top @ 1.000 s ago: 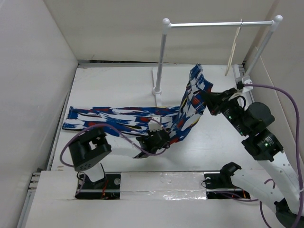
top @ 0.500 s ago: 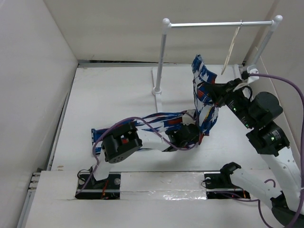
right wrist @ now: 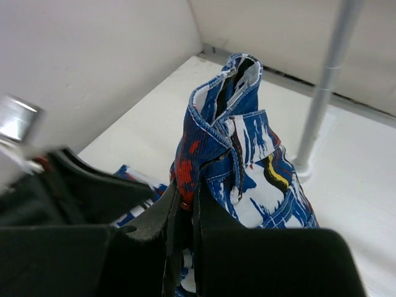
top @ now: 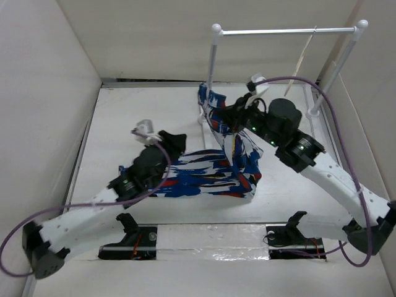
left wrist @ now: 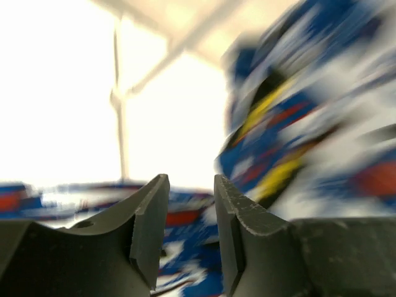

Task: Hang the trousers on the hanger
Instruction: Fold the trousers at the center of the board.

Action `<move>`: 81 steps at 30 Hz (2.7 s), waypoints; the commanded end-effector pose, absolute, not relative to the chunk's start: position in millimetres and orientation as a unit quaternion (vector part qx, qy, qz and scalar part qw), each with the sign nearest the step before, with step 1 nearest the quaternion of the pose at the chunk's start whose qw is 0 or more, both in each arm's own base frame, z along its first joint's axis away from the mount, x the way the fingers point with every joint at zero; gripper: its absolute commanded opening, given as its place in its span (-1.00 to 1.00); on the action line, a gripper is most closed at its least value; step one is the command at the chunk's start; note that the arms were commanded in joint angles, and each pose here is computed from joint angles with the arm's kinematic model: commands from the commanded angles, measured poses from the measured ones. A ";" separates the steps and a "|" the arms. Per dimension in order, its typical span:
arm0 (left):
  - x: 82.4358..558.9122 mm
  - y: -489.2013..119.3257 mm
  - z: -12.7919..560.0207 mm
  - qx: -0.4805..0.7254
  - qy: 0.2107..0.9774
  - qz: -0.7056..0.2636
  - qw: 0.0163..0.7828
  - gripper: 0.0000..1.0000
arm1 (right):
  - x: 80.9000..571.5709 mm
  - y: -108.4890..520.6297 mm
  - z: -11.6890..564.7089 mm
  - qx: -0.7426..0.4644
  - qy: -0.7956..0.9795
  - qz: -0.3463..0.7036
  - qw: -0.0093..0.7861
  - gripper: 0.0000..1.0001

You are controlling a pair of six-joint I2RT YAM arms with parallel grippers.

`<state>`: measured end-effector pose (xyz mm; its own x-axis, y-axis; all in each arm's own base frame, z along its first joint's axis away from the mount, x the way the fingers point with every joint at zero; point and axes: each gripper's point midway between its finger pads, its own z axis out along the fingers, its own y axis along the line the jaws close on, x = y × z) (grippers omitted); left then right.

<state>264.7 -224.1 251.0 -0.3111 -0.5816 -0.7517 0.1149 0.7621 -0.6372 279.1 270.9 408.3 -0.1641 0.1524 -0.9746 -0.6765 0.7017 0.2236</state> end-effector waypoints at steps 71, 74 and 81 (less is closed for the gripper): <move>338.6 2.9 56.1 -0.330 0.868 0.124 0.351 0.32 | 191.4 199.5 85.1 -0.175 0.805 0.310 0.475 -0.03; 340.2 4.6 56.1 -0.326 0.870 0.124 0.348 0.27 | 190.2 200.7 86.8 -0.180 0.800 0.319 0.476 -0.04; 333.9 4.2 50.8 -0.324 0.875 0.126 0.335 -0.03 | 187.2 203.3 83.8 -0.181 0.798 0.336 0.467 -0.02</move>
